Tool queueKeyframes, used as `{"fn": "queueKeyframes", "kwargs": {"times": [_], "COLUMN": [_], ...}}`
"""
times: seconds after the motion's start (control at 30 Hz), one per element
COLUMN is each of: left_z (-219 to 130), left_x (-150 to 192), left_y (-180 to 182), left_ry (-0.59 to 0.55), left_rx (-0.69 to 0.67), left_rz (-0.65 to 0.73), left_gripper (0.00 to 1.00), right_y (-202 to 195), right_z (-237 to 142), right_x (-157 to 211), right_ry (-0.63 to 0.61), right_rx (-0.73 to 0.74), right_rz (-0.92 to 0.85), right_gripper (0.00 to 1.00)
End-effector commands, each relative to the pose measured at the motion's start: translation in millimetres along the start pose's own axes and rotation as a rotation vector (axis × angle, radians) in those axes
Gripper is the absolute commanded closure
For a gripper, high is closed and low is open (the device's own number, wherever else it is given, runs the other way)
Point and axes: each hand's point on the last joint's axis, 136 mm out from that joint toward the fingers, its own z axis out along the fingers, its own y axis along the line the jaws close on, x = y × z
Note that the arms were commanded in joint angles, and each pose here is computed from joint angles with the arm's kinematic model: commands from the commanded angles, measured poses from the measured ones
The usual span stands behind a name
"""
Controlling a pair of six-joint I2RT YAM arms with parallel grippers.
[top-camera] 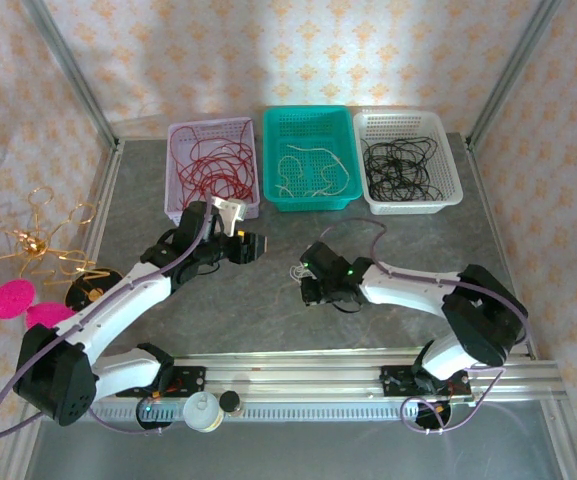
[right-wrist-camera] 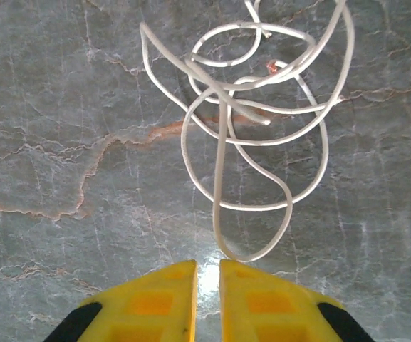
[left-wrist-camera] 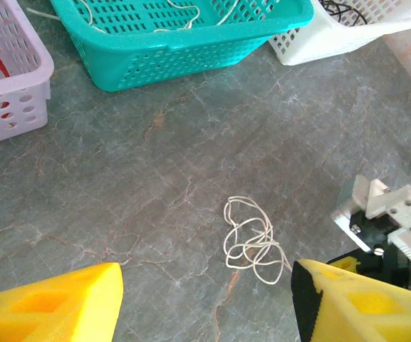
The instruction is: Untangle the cables
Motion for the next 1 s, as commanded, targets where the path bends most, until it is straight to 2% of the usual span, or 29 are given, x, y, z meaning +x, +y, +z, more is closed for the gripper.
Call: {"fn": "queueKeyframes", "kwargs": {"times": [0.0, 0.1, 0.43, 0.63, 0.87, 0.97], "left_z": [-1, 1, 5, 2, 1, 1], "left_x": [-12, -13, -17, -19, -14, -11], "left_y": [-3, -4, -4, -7, -7, -7], "left_ry": [-0.025, -0.033, -0.053, -0.047, -0.037, -0.049], "left_rx": [0.018, 0.027, 0.036, 0.04, 0.044, 0.055], "left_rz": [0.001, -0.01, -0.067, -0.067, -0.065, -0.076], "left_gripper": [0.35, 0.35, 0.36, 0.37, 0.37, 0.37], "right_y": [0, -1, 5, 0, -6, -9], "right_z": [-29, -37, -5, 9, 2, -8], "right_x": [-18, -23, -18, -22, -34, -34], "right_ry": [-0.071, -0.082, 0.028, -0.005, -0.075, -0.087], "right_rx": [0.032, 0.047, -0.025, -0.01, 0.025, 0.038], "right_rz": [-0.02, -0.036, -0.059, -0.024, -0.008, -0.01], "right_gripper": [0.78, 0.69, 0.65, 0.74, 0.99, 1.0]}}
